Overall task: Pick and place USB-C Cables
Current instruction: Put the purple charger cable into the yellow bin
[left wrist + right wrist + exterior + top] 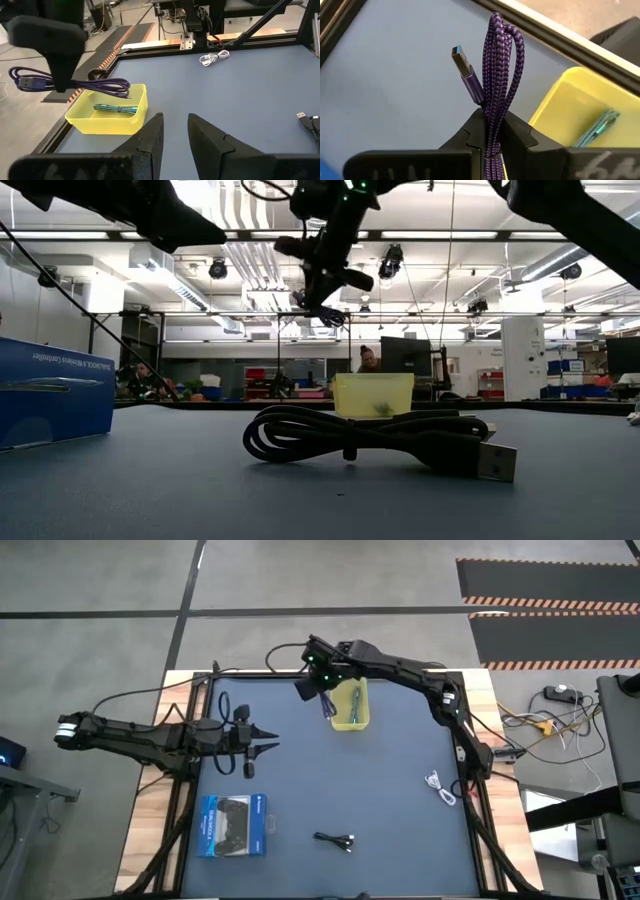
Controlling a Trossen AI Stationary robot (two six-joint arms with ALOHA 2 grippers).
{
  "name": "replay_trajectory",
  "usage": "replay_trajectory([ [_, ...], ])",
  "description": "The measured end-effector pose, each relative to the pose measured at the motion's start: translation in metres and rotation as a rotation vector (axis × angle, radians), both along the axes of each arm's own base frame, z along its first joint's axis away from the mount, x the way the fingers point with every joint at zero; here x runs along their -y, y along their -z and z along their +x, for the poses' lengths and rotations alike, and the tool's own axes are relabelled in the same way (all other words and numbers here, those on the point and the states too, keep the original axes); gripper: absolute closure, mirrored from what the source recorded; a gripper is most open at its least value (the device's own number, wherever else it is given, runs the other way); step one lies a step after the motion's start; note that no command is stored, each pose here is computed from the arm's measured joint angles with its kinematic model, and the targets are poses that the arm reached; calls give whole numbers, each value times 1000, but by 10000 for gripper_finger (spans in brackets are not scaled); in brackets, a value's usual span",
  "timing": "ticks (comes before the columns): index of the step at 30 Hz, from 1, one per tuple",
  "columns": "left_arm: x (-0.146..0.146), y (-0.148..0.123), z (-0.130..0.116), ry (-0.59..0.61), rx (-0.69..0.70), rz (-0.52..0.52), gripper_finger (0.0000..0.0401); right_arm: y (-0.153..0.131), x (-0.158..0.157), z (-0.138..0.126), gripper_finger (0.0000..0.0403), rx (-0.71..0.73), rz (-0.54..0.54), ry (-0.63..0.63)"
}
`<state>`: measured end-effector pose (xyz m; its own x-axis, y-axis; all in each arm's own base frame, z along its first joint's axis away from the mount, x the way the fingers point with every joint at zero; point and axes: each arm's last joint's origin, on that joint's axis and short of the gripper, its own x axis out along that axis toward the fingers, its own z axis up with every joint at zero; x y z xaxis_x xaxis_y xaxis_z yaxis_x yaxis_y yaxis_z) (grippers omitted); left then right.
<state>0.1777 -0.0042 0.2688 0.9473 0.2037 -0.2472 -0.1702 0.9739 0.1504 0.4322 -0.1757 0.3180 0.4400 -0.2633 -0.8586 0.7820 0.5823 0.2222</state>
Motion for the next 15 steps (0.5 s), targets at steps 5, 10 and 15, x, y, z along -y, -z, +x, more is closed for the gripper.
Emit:
replay_trajectory([
  [5, 0, 0, 0, 0, 1, 0, 328, 3, 13, -8, 374, -43, -34, 114],
  [10, 0, 0, 0, 0, 1, 0, 328, 6, 20, -20, 374, -108, 25, 197],
  [15, 0, 0, 0, 0, 1, 0, 328, 10, 21, -31, 374, -184, 86, 266],
])
